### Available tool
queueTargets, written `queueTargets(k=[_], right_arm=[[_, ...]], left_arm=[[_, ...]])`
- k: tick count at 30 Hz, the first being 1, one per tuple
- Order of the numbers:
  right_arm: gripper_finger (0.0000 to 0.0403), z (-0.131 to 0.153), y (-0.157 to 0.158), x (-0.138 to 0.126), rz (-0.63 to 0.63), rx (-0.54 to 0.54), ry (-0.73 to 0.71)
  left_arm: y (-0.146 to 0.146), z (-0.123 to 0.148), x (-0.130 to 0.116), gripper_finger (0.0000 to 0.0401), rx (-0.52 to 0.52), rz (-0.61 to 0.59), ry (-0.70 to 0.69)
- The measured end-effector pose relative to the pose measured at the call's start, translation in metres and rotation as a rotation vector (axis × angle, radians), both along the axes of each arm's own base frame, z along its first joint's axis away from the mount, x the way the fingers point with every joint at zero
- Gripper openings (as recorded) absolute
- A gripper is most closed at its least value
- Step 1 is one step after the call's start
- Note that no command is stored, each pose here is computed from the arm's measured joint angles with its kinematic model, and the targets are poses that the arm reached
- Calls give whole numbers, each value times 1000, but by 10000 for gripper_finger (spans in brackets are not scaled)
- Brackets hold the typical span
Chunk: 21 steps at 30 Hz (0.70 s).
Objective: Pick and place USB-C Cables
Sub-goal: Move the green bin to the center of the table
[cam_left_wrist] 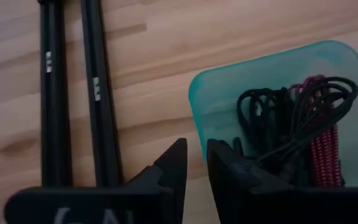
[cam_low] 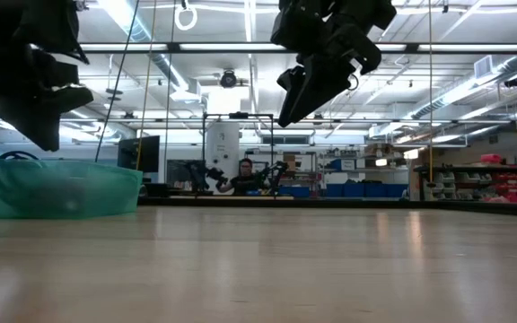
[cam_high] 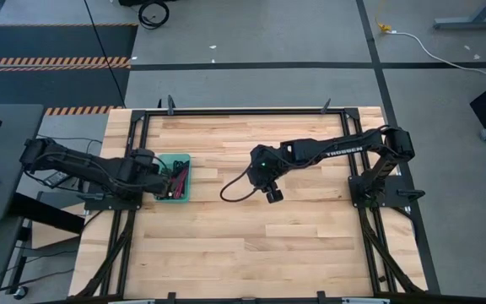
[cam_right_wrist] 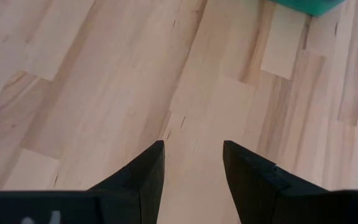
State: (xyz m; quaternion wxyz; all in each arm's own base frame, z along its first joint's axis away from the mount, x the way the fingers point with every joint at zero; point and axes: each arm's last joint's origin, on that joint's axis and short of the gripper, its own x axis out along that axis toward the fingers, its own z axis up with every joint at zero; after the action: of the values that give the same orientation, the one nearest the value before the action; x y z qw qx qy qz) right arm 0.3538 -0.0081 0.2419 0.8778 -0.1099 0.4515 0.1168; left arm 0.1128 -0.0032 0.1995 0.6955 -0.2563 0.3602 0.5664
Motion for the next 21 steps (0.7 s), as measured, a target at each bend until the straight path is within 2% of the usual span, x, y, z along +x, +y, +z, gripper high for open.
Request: queueTargets(k=[10, 15, 21], right_arm=[[169, 0, 0, 0, 0, 0, 0], [169, 0, 0, 0, -19, 13, 2], [169, 0, 0, -1, -34, 24, 12]], left_arm=[[0, -7, 2, 68, -8, -28, -4], [-3, -9, 11, 68, -42, -58, -44], [-3, -15, 14, 68, -32, -55, 28]])
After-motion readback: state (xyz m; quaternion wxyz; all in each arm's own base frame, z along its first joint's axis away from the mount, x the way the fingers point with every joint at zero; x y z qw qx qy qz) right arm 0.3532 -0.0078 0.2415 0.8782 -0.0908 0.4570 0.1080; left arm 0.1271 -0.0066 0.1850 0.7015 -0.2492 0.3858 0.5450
